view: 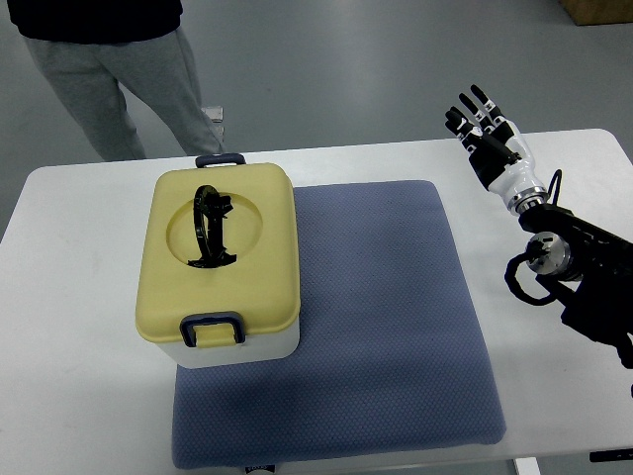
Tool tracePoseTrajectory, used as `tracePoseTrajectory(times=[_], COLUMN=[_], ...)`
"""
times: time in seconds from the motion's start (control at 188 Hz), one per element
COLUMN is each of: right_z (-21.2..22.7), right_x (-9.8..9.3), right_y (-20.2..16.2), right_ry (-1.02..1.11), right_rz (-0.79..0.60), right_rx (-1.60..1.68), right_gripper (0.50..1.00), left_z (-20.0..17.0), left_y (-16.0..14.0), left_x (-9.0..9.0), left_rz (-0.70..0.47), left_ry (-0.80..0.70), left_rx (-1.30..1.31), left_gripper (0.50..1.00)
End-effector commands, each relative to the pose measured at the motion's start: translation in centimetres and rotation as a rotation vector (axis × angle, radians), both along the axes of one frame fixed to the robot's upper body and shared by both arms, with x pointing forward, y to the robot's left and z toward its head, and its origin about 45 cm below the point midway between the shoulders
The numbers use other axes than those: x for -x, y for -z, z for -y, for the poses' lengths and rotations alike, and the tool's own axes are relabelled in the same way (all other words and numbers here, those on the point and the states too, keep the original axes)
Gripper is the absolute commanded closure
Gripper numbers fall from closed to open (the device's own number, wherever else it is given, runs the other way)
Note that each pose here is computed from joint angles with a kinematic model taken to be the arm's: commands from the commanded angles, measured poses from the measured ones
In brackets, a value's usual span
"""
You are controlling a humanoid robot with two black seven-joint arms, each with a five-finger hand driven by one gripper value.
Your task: Open white storage box with right hand
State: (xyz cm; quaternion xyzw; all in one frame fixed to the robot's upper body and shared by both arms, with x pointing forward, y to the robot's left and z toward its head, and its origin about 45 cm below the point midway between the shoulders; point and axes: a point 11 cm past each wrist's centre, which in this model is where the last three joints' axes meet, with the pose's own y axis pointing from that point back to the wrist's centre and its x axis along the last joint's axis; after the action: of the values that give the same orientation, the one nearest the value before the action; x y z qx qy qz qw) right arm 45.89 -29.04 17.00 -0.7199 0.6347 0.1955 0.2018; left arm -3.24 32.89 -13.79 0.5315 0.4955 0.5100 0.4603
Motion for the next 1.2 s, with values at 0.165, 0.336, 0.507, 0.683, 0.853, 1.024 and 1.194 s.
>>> tracePoseTrajectory(times=[0.165,0.336,0.507,0.683,0.853,1.024,1.194], right_z=[0.01,0.23,0.22,0.24,0.15,0.24,0.44], right_x=[0.00,-0.05,-0.04,0.00,-0.05,-0.19,-0.20], right_y=[0.00,-0.14,-0.12,-0.04,-0.12,-0.31,-0.33], right_ry=[0.000,0.003,0.002,0.002,0.002,0.007,0.013], right_rz=[0.000,0.002,0.002,0.000,0.002,0.004,0.003], right_rx=[0.000,0.003,0.004,0.004,0.002,0.008,0.012], right_gripper=[0.570,0.570,0.570,0.570,0.570,0.570,0.570], left_z=[0.05,0.05,0.05,0.05,0.05,0.05,0.05], left_y=[0.00,0.00,0.00,0.00,0.00,0.00,0.00], left_x=[-0.01,-0.01,0.00,0.01,0.00,0.00,0.00], left_rz=[0.000,0.000,0.000,0.000,0.000,0.000,0.000], left_ry=[-0.002,0.000,0.000,0.003,0.000,0.001,0.001], left_rx=[0.001,0.001,0.001,0.001,0.001,0.001,0.001], left_gripper=[0.500,0.500,0.500,0.500,0.500,0.500,0.500])
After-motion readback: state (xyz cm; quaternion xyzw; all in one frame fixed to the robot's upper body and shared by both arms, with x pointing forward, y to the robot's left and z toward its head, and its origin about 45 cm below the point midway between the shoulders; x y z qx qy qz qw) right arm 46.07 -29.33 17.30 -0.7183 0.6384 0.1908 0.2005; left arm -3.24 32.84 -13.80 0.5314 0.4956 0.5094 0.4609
